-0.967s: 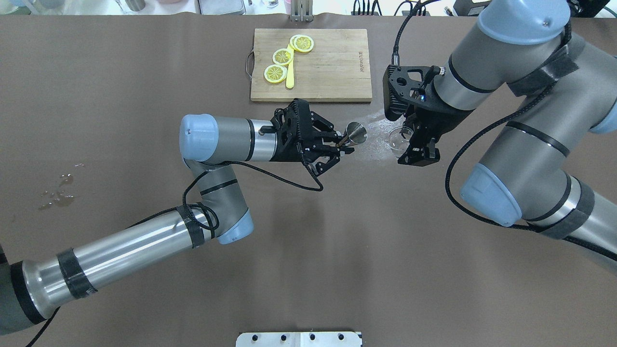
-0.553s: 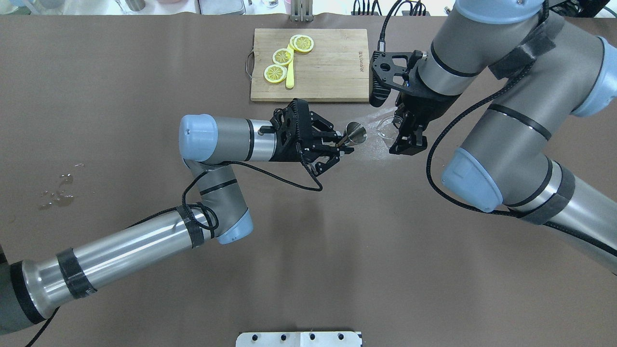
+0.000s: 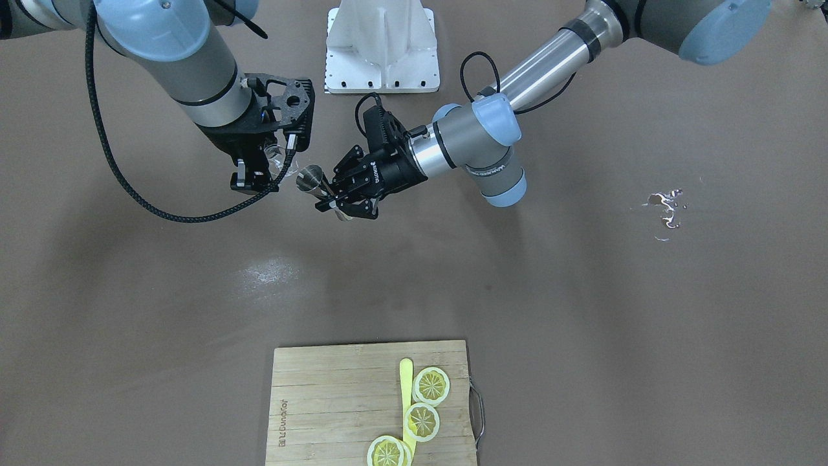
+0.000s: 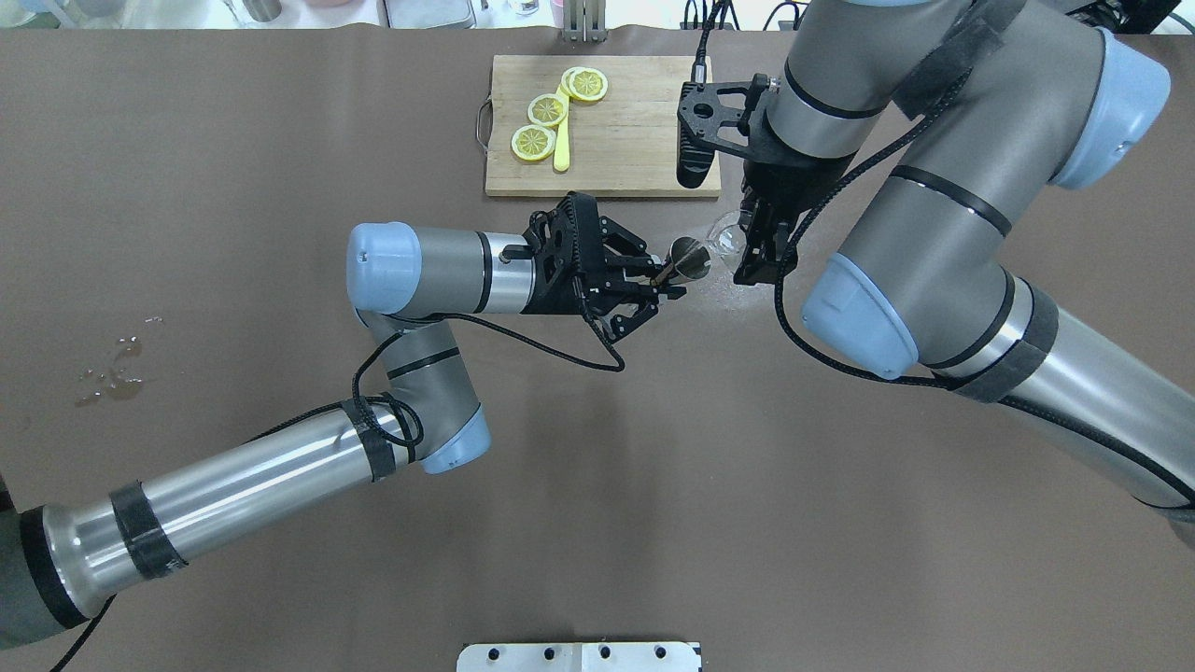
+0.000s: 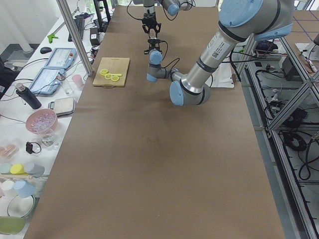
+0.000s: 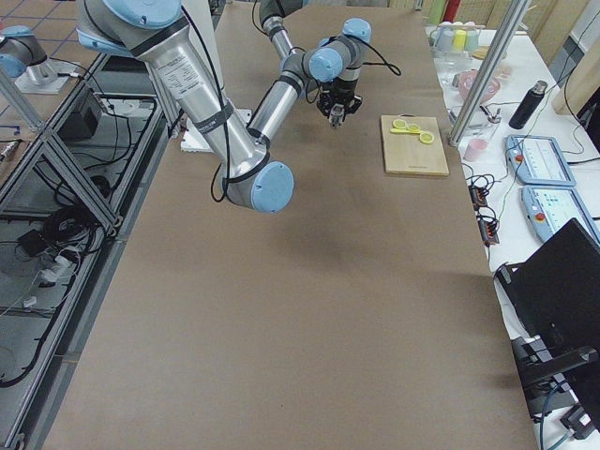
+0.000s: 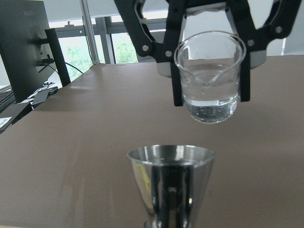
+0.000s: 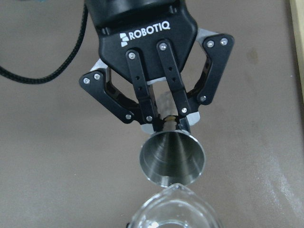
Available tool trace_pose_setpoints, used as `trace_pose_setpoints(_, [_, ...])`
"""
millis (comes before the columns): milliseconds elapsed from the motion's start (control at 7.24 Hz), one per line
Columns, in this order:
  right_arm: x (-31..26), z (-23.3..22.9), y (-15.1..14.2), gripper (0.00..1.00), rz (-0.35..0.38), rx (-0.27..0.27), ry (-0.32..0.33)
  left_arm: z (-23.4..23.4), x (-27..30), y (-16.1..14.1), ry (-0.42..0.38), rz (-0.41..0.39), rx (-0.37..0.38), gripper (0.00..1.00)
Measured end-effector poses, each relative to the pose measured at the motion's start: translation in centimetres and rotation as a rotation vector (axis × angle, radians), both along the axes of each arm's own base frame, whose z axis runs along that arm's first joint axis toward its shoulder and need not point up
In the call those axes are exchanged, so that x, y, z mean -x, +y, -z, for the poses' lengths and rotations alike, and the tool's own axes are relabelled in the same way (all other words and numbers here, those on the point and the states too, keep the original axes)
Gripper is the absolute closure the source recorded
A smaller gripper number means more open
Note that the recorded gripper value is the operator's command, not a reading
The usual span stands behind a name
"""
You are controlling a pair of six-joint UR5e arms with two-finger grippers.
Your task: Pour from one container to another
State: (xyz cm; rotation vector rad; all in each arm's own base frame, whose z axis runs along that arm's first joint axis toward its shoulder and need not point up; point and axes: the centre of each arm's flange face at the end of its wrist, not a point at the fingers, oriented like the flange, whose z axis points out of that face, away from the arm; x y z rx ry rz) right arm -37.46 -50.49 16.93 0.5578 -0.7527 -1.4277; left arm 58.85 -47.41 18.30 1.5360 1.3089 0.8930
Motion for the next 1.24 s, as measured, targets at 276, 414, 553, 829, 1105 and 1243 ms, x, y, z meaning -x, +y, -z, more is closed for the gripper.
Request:
trace_pose_setpoints(276, [0.3, 0.1, -0.4, 1.0, 0.032, 0.0, 0.034, -0.1, 0.0, 0.0, -0.001, 0.001, 0.001, 1.0])
trace_pose_setpoints(414, [0.6, 0.3, -0.7, 1.0, 0.042, 0.005, 0.054, -0.1, 0.0, 0.0, -0.001, 0.001, 0.001, 1.0])
trace_pose_setpoints(553, [1.0, 0.9, -1.1, 1.0, 0.054, 0.008, 0.073, -0.1, 0.0, 0.0, 0.0, 0.0, 0.001, 1.0])
trace_pose_setpoints(829, [1.7, 1.8, -1.5, 1.0, 0.073, 0.014, 0.105, -0.2, 0.1, 0.1, 0.005, 0.001, -0.002, 1.0])
trace_pose_setpoints(1105, [2.3, 2.3, -1.2, 1.0, 0.11, 0.006, 0.139, -0.2, 0.1, 0.1, 0.007, 0.0, -0.004, 1.0])
trace_pose_setpoints(1243, [2.7, 2.4, -1.1, 1.0, 0.133, 0.003, 0.157, -0.2, 0.1, 0.2, 0.009, 0.0, -0.004, 1.0])
